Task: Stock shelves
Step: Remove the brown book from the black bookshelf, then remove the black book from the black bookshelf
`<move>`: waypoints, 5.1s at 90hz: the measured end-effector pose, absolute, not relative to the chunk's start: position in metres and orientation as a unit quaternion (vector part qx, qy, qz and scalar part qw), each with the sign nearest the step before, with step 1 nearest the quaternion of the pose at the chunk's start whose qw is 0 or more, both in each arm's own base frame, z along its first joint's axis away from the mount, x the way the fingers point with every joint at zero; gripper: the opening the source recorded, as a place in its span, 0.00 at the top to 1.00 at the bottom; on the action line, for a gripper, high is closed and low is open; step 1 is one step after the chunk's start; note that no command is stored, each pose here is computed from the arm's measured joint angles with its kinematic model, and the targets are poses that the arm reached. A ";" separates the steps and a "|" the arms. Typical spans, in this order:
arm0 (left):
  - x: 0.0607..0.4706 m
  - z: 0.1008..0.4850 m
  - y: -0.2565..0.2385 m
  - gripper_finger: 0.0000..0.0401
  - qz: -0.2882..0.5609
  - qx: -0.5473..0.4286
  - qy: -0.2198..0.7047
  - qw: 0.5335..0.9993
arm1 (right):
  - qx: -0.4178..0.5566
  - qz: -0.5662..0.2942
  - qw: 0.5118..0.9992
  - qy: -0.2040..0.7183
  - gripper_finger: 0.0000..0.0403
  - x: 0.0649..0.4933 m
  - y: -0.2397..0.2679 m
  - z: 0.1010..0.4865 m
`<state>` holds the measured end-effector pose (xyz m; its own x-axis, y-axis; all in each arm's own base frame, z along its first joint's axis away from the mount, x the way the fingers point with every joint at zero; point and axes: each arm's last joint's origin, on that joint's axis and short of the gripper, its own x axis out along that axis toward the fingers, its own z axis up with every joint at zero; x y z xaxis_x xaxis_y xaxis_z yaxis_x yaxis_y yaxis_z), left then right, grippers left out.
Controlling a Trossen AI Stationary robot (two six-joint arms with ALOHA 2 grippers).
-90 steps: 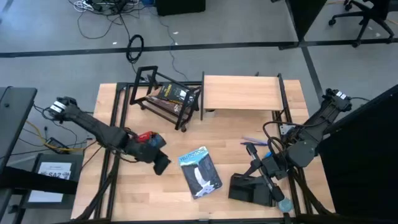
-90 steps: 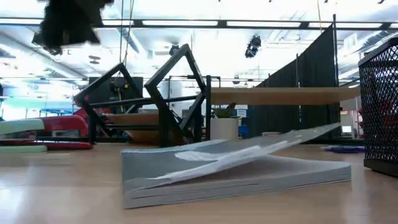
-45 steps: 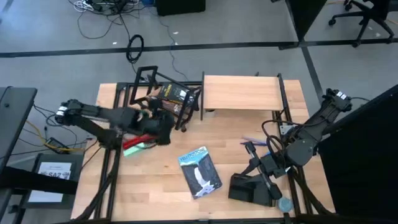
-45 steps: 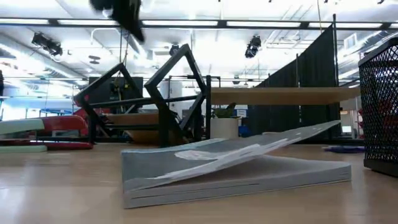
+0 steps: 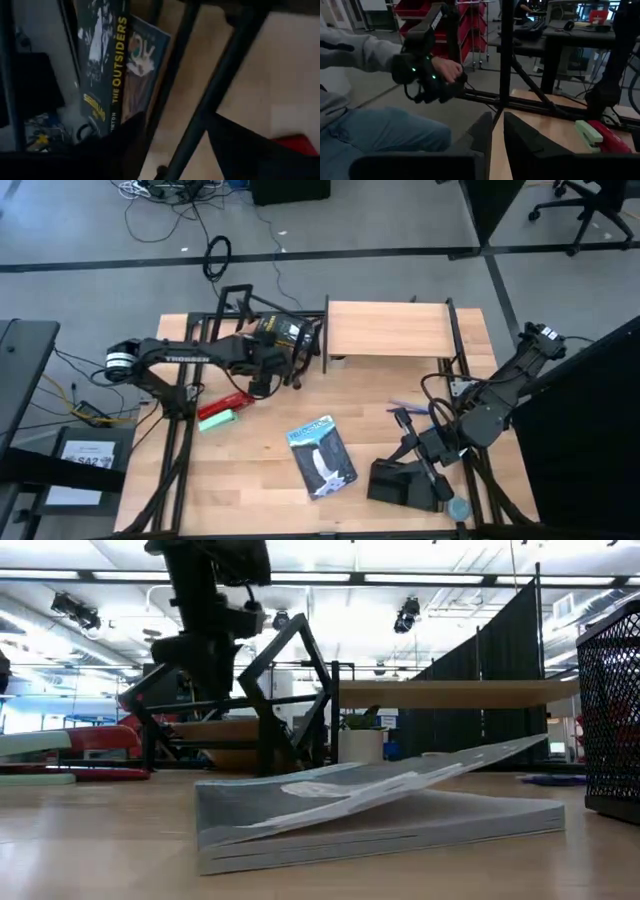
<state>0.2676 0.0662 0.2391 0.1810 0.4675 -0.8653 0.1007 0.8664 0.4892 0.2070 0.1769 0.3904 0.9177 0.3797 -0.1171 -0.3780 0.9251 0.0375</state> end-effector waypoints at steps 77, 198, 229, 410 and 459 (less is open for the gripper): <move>0.274 0.262 0.113 0.64 0.108 0.210 0.616 0.751 | 0.032 0.170 0.983 0.066 0.95 0.215 0.167 0.390; 0.322 0.321 0.117 1.00 0.238 0.313 0.590 0.705 | 0.046 0.170 0.979 0.098 0.95 0.225 0.179 0.375; 0.310 0.419 0.046 1.00 0.337 0.383 0.519 0.685 | 0.046 0.193 0.977 0.074 0.95 0.217 0.190 0.380; 0.318 0.167 -0.243 0.79 -0.132 0.476 0.395 0.775 | 0.001 0.185 0.982 -0.027 0.95 0.171 0.228 0.399; 0.307 0.263 -0.239 0.60 0.117 0.315 0.463 0.820 | -0.008 0.188 0.982 -0.023 0.95 0.170 0.229 0.398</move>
<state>0.3070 -0.2386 0.2627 0.5432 0.4844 -0.6857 0.0998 0.7737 0.6256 0.1701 0.2294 0.3982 0.9280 0.3702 0.0429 -0.3694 0.9289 -0.0243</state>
